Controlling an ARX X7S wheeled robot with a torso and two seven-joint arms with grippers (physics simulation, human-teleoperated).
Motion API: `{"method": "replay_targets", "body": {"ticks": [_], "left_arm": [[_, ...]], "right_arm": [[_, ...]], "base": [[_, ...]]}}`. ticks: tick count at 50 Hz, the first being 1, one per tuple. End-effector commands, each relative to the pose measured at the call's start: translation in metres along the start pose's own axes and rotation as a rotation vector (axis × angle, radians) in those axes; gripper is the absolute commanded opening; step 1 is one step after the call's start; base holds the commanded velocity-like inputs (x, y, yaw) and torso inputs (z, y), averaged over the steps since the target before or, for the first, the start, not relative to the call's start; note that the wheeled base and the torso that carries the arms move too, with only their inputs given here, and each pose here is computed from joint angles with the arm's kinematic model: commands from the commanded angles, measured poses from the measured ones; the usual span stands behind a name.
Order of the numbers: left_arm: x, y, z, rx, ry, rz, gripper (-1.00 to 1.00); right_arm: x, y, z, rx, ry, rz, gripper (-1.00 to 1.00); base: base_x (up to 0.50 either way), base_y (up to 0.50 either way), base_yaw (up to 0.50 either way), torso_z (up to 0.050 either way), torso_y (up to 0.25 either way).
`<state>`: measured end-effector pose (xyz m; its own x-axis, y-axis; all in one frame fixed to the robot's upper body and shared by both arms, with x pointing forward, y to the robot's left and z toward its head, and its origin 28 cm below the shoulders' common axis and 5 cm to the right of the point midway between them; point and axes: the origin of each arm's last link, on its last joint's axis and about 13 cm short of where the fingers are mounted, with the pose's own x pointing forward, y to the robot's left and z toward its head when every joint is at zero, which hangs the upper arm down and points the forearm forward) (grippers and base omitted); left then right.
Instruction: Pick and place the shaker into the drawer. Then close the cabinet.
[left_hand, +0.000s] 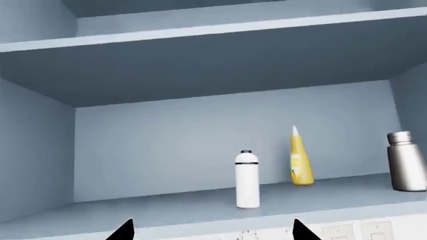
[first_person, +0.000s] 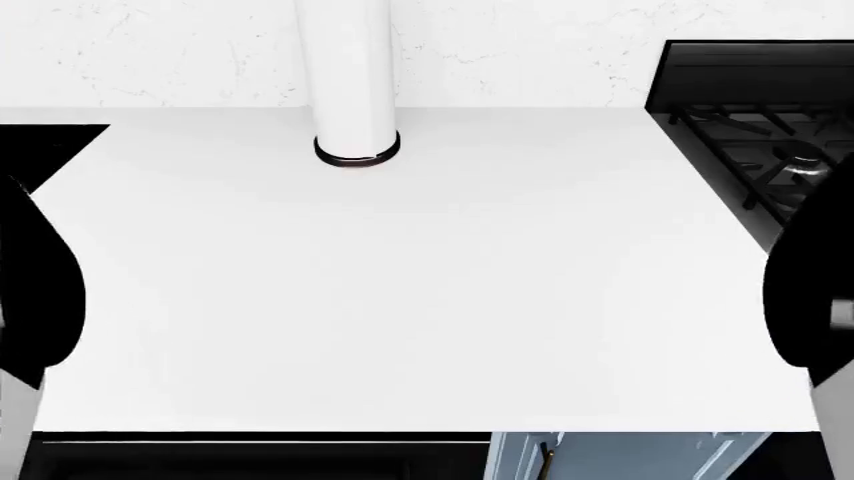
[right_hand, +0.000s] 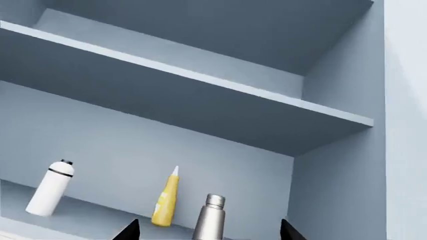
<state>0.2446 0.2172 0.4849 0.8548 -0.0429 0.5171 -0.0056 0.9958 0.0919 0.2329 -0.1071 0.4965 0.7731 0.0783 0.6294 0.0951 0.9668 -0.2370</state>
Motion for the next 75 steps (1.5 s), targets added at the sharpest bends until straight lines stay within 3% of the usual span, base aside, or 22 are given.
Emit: {"method": "replay_targets", "body": {"ticks": [1, 5, 8, 14, 22, 49, 75], "left_arm": [[0.033, 0.004, 0.056, 0.070, 0.046, 0.025, 1.00], [0.044, 0.000, 0.069, 0.093, 0.056, 0.022, 1.00], [0.051, -0.002, 0.077, 0.067, 0.072, 0.006, 1.00], [0.063, 0.001, 0.092, 0.036, 0.093, 0.045, 1.00], [0.063, -0.002, 0.087, 0.010, 0.152, 0.062, 1.00], [0.067, -0.011, 0.076, 0.025, 0.249, 0.060, 1.00], [0.065, -0.005, 0.078, 0.011, 0.231, 0.073, 1.00]], "right_arm": [[0.040, -0.024, 0.046, 0.055, 0.023, -0.079, 1.00], [0.054, -0.029, 0.052, 0.118, 0.036, -0.102, 1.00], [0.062, -0.029, 0.053, 0.130, 0.074, -0.098, 1.00], [0.077, -0.032, 0.067, 0.050, 0.103, -0.096, 1.00], [0.082, -0.034, 0.062, 0.017, 0.159, -0.123, 1.00], [0.091, -0.033, 0.025, 0.083, 0.353, -0.135, 1.00], [0.093, -0.028, 0.028, 0.053, 0.336, -0.118, 1.00]], "base": [[0.00, 0.00, 0.00, 0.000, 0.000], [0.00, 0.00, 0.00, 0.000, 0.000], [0.00, 0.00, 0.00, 0.000, 0.000], [0.00, 0.00, 0.00, 0.000, 0.000], [0.00, 0.00, 0.00, 0.000, 0.000], [0.00, 0.00, 0.00, 0.000, 0.000], [0.11, -0.01, 0.00, 0.000, 0.000]]}}
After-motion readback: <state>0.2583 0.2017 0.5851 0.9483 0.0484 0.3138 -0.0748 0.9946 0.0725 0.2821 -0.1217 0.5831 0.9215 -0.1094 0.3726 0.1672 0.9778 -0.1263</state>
